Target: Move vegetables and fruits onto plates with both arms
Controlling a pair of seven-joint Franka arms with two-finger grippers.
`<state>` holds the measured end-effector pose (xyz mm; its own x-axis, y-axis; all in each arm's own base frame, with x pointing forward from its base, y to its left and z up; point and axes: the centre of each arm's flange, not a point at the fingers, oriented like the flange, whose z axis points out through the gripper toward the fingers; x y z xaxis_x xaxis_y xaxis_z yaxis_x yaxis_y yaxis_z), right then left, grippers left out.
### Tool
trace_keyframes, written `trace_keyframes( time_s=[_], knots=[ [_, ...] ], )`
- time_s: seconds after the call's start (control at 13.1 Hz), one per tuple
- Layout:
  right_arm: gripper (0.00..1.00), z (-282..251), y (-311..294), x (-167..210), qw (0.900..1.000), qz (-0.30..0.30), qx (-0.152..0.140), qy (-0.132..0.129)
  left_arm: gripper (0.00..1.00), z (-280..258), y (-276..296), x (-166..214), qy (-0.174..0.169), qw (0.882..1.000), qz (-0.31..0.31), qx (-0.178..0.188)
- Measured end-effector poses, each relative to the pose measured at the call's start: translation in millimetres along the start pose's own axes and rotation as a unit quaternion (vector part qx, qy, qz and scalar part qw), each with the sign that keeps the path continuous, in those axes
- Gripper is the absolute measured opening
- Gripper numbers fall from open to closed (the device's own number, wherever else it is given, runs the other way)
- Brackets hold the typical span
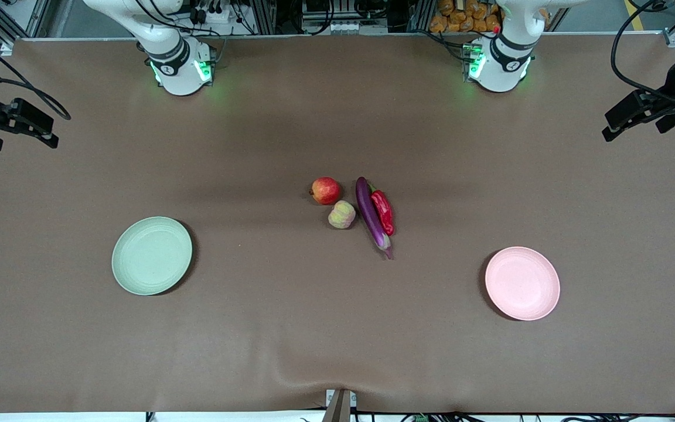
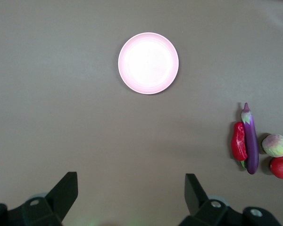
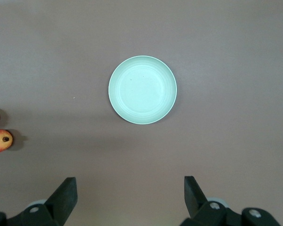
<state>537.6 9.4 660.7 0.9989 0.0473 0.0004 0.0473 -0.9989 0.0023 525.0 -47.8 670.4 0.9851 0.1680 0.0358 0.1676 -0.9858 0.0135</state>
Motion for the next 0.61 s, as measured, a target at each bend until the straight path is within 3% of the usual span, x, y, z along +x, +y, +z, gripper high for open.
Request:
trace_keyframes(
  time_s=[0.61],
  knots=[
    [1.00,0.0,1.2,0.1,1.000,0.004,0.015,0.001,1.00,11.3,-16.3,8.1,-0.015,1.000,-0.013,0.010]
  ],
)
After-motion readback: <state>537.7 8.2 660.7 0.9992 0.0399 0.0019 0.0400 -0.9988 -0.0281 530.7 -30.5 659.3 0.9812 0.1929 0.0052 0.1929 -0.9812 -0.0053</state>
